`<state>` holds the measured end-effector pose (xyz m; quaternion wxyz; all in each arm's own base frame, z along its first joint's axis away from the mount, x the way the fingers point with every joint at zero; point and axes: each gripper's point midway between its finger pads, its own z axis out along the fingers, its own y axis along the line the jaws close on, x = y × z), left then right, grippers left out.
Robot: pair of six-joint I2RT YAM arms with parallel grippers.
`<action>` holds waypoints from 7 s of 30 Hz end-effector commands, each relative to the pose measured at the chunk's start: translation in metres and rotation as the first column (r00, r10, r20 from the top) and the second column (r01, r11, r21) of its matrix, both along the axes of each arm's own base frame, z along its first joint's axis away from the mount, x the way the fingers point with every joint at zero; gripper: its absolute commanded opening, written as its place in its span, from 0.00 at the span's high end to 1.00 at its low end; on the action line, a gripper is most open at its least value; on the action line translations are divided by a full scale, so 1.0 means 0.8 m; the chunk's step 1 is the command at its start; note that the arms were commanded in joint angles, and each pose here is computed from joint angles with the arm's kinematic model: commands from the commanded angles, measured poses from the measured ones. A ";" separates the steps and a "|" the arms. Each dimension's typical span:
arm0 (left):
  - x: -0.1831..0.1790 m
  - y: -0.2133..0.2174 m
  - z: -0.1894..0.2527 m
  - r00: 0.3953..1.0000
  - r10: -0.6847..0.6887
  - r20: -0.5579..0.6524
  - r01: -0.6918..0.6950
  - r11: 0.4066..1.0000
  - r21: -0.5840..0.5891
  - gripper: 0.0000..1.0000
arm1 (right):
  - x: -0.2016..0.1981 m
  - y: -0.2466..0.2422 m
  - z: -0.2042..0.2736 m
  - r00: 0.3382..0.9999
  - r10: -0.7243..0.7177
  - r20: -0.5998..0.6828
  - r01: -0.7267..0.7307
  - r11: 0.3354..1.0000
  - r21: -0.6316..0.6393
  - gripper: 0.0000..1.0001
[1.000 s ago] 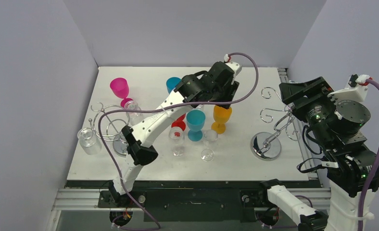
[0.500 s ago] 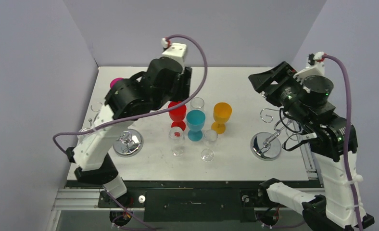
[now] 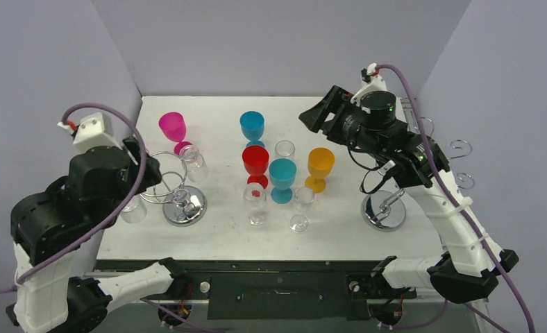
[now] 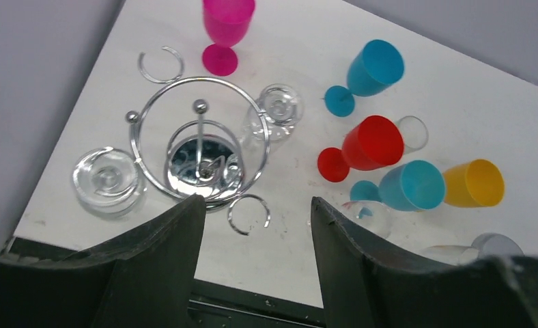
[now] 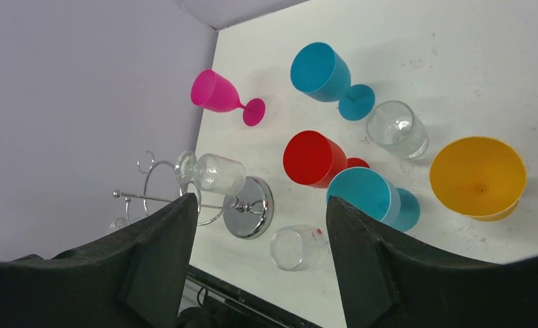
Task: Take the wine glass off the wine glass rack
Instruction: Pick up the wine glass from the wine rack.
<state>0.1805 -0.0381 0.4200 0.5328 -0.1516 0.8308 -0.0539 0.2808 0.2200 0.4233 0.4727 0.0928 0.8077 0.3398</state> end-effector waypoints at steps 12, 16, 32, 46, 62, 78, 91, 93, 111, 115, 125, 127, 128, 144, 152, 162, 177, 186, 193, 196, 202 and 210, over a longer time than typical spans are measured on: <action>-0.029 0.095 -0.076 0.926 0.361 -0.113 -0.348 0.930 0.116 0.31 | 0.006 0.050 -0.030 0.990 0.137 -0.034 -0.137 0.991 -0.006 0.36; -0.028 0.090 -0.090 0.924 0.362 -0.120 -0.355 0.932 0.080 0.28 | 0.002 0.053 -0.040 0.986 0.158 -0.053 -0.159 0.987 -0.019 0.36; -0.002 0.145 -0.104 0.846 0.508 -0.163 -0.509 0.860 0.037 0.19 | -0.016 0.038 -0.052 0.984 0.172 -0.057 -0.175 0.983 -0.061 0.36; -0.008 0.151 -0.139 0.820 0.549 -0.158 -0.567 0.818 -0.099 0.26 | -0.020 0.040 -0.066 0.976 0.211 -0.058 -0.215 0.972 -0.093 0.36; -0.014 0.169 -0.157 0.741 0.661 -0.115 -0.671 0.727 -0.147 0.46 | -0.031 0.044 -0.089 0.955 0.289 -0.061 -0.295 0.945 -0.141 0.36; 0.005 0.174 -0.176 0.728 0.677 -0.110 -0.684 0.705 -0.188 0.52 | -0.034 0.049 -0.100 0.945 0.318 -0.078 -0.326 0.934 -0.145 0.36; 0.006 0.183 -0.180 0.715 0.693 -0.092 -0.697 0.694 -0.183 0.67 | -0.032 0.047 -0.104 0.948 0.308 -0.082 -0.317 0.935 -0.157 0.36; 0.003 0.185 -0.179 0.712 0.697 -0.086 -0.700 0.692 -0.177 0.72 | -0.032 0.046 -0.105 0.949 0.306 -0.083 -0.315 0.935 -0.160 0.36; 0.010 0.184 -0.187 0.719 0.691 -0.068 -0.689 0.698 -0.194 0.57 | -0.029 0.046 -0.112 0.949 0.302 -0.091 -0.313 0.934 -0.170 0.36; 0.012 0.185 -0.193 0.719 0.693 -0.059 -0.688 0.696 -0.206 0.60 | -0.029 0.046 -0.111 0.950 0.299 -0.090 -0.310 0.935 -0.170 0.36; 0.007 0.187 -0.177 0.709 0.705 0.001 -0.688 0.692 -0.219 0.72 | -0.029 0.046 -0.113 0.950 0.300 -0.092 -0.312 0.934 -0.173 0.36; 0.006 0.187 -0.174 0.709 0.705 0.008 -0.686 0.693 -0.222 0.74 | -0.028 0.046 -0.113 0.950 0.300 -0.093 -0.312 0.934 -0.174 0.36; 0.006 0.186 -0.174 0.710 0.704 0.009 -0.685 0.693 -0.223 0.75 | -0.028 0.046 -0.113 0.950 0.300 -0.092 -0.312 0.934 -0.174 0.36; -0.002 0.184 -0.153 0.696 0.716 0.058 -0.683 0.684 -0.256 1.00 | -0.028 0.045 -0.114 0.951 0.294 -0.092 -0.306 0.935 -0.176 0.36; -0.012 0.184 -0.142 0.673 0.735 0.084 -0.692 0.665 -0.281 1.00 | -0.028 0.044 -0.113 0.952 0.294 -0.088 -0.305 0.935 -0.179 0.36; -0.020 0.187 -0.129 0.634 0.762 0.132 -0.699 0.637 -0.325 1.00 | -0.029 0.044 -0.114 0.952 0.292 -0.087 -0.304 0.935 -0.183 0.37; -0.024 0.183 -0.110 0.624 0.758 0.192 -0.675 0.646 -0.355 1.00 | -0.029 0.044 -0.115 0.953 0.290 -0.088 -0.302 0.935 -0.187 0.37; -0.024 0.180 -0.100 0.628 0.748 0.215 -0.656 0.658 -0.371 1.00 | -0.028 0.043 -0.115 0.954 0.286 -0.086 -0.298 0.936 -0.189 0.37; -0.028 0.180 -0.093 0.620 0.752 0.224 -0.656 0.653 -0.378 1.00 | -0.038 0.068 -0.105 0.926 0.371 -0.074 -0.379 0.913 -0.154 0.36; -0.033 0.181 -0.090 0.608 0.761 0.225 -0.665 0.643 -0.380 1.00 | -0.041 0.079 -0.099 0.914 0.400 -0.069 -0.406 0.903 -0.140 0.36; -0.042 0.182 -0.081 0.590 0.771 0.237 -0.672 0.633 -0.385 1.00 | -0.043 0.090 -0.098 0.903 0.423 -0.076 -0.429 0.895 -0.122 0.36; -0.050 0.177 -0.059 0.590 0.769 0.245 -0.662 0.635 -0.398 1.00 | -0.045 0.112 -0.091 0.882 0.466 -0.072 -0.470 0.881 -0.059 0.36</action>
